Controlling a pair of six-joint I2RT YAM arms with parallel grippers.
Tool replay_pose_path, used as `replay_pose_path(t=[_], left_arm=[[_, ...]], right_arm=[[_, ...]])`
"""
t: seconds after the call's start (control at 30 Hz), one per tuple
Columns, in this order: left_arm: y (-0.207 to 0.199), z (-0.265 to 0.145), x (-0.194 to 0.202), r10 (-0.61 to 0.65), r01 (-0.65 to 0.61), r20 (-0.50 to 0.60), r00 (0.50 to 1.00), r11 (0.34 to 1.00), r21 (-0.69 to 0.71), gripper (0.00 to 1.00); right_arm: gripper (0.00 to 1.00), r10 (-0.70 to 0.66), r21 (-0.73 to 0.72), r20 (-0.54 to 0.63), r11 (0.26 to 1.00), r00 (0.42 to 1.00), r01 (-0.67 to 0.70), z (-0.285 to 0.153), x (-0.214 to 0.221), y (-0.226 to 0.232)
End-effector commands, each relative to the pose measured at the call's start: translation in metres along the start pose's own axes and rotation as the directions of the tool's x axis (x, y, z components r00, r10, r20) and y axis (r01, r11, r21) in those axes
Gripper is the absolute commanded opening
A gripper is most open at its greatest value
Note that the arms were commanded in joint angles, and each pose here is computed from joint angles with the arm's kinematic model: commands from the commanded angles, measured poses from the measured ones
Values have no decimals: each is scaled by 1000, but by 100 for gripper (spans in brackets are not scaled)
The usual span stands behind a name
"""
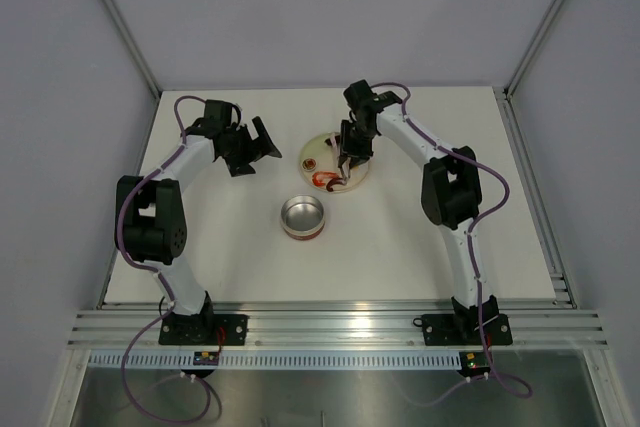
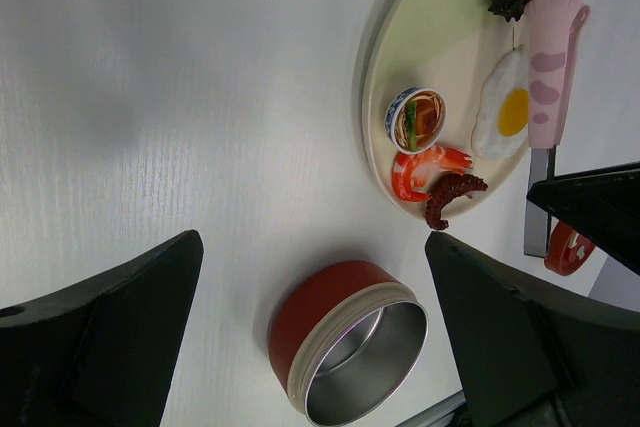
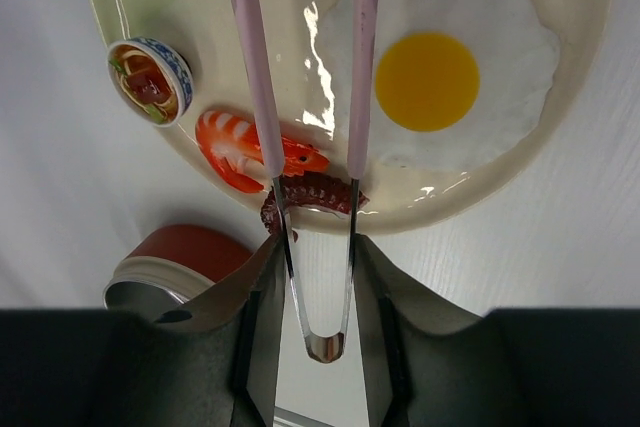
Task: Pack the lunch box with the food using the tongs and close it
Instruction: Place the clamp at the center of the board.
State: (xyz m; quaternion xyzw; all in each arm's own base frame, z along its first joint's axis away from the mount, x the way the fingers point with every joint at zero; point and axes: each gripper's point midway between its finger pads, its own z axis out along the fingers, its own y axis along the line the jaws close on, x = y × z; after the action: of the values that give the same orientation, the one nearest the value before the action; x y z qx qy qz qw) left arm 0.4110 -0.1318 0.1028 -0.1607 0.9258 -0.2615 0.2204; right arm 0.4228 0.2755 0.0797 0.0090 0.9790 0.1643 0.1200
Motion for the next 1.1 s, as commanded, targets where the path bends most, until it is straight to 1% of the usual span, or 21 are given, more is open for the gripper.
replay_pose_path(t=[0.0,0.23,0.33,0.63,0.7,0.73,0.77,0.87,1.0,1.07], left_arm=[[2,-1,-6,16,-16,21,1000,1000,0,99],[3,-1,-5,12,-13,18,1000,1000,3,99],[3,0,-5,11,-11,15,1000,1000,1,99],[4,2,-5,9,-9,13,1000,1000,0,99],[5,2,-4,7,-7,12,1000,1000,-1,99],[5,2,-4,5,-5,12,1000,1000,-1,99],[4,2,-5,7,-7,12,1000,1000,1,99],[4,1,-4,11,-11,12,1000,1000,-2,99],[5,0,-3,12,-12,12,1000,1000,-6,99],[3,-2,-4,12,-12,14,1000,1000,1,99]], right_arm=[[37,-22,-35,65,999,998,24,-33,-7,8],[28,-22,-52,73,998,997,26,-43,-3,8],[25,-23,-63,74,998,997,28,-48,-2,10],[26,-29,-94,101,995,994,39,-72,4,15],[24,-30,-90,104,995,994,40,-74,5,14],[23,-31,-88,107,995,994,40,-75,4,13],[18,-34,-85,101,995,994,43,-74,7,13],[9,-40,-76,90,996,995,47,-72,12,8],[6,-49,-57,96,997,994,55,-78,21,0],[6,-58,-25,98,998,993,60,-82,29,-10]])
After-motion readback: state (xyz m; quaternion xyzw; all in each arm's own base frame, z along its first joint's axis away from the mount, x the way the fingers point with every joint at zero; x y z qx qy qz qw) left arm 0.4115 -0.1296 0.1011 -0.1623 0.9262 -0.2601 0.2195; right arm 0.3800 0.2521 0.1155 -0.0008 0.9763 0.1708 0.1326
